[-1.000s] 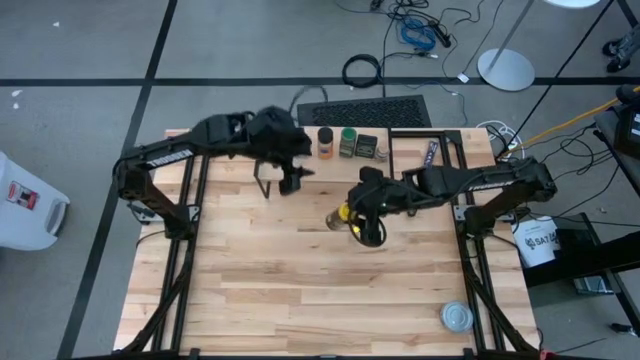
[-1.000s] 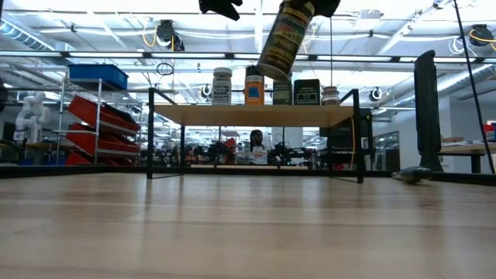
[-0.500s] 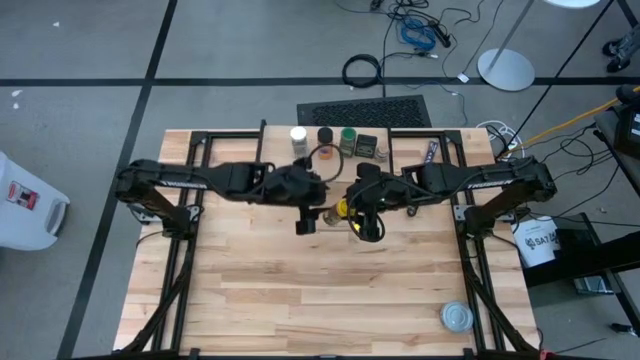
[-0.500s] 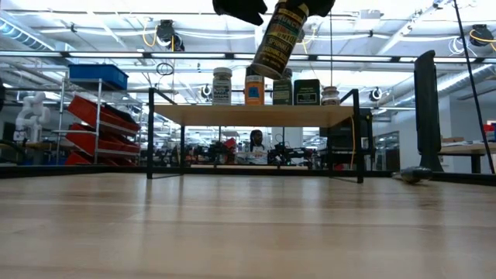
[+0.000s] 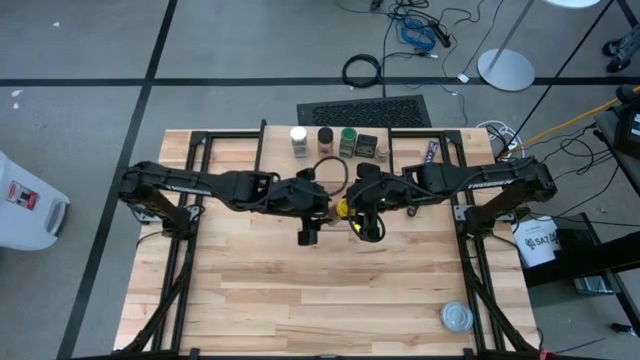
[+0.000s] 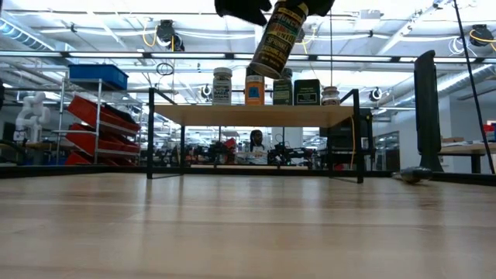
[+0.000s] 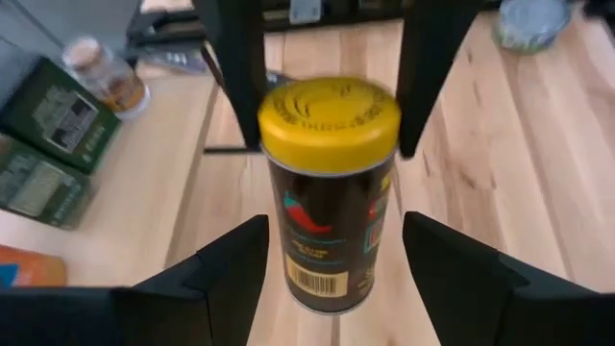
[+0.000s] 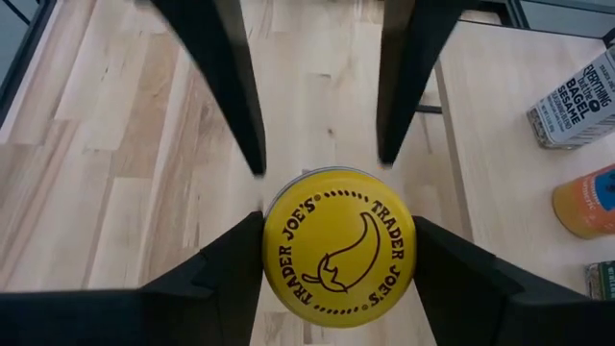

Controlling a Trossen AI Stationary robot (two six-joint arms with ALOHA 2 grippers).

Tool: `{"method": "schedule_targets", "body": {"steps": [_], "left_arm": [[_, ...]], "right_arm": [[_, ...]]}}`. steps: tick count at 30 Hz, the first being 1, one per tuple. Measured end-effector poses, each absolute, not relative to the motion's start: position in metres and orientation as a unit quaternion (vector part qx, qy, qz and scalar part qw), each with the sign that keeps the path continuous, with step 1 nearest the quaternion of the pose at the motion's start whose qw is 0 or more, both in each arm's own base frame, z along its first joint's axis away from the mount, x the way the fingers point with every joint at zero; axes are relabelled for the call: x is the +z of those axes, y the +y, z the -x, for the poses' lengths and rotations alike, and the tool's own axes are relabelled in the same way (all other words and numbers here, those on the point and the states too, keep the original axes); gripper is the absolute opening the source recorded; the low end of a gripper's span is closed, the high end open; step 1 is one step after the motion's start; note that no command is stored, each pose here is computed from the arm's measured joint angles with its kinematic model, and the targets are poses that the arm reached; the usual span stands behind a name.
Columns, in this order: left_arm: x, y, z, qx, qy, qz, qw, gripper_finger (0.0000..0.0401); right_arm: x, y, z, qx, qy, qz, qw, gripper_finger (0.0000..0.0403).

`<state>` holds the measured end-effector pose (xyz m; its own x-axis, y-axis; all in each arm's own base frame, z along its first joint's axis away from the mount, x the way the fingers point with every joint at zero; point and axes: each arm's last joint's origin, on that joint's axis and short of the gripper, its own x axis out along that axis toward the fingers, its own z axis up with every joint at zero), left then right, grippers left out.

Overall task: Shelf spices
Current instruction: Put the yellow seasoning bottle on the shelf

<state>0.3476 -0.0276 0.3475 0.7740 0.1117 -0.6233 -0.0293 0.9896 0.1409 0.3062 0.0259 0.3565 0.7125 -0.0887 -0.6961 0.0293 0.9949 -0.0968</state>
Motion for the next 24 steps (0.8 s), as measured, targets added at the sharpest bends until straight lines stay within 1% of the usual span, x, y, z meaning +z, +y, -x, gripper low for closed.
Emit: {"method": "schedule_targets", "body": {"steps": [6, 14, 24], "left_arm": [[0.334, -0.026, -0.360, 0.041, 0.345, -0.063, 0.936, 0.0250], [0.330, -0.020, -0.364, 0.046, 0.350, -0.060, 0.934, 0.0250], [0.318, -0.019, -0.372, 0.027, 0.361, -0.038, 0.931, 0.0250]], "right_arm": [[0.356, 0.026, -0.306, -0.032, 0.378, 0.039, 0.925, 0.0217], [0.354, 0.026, -0.308, -0.030, 0.384, 0.043, 0.922, 0.0217], [0.346, 0.027, -0.316, -0.021, 0.390, 0.054, 0.919, 0.0217]]}}
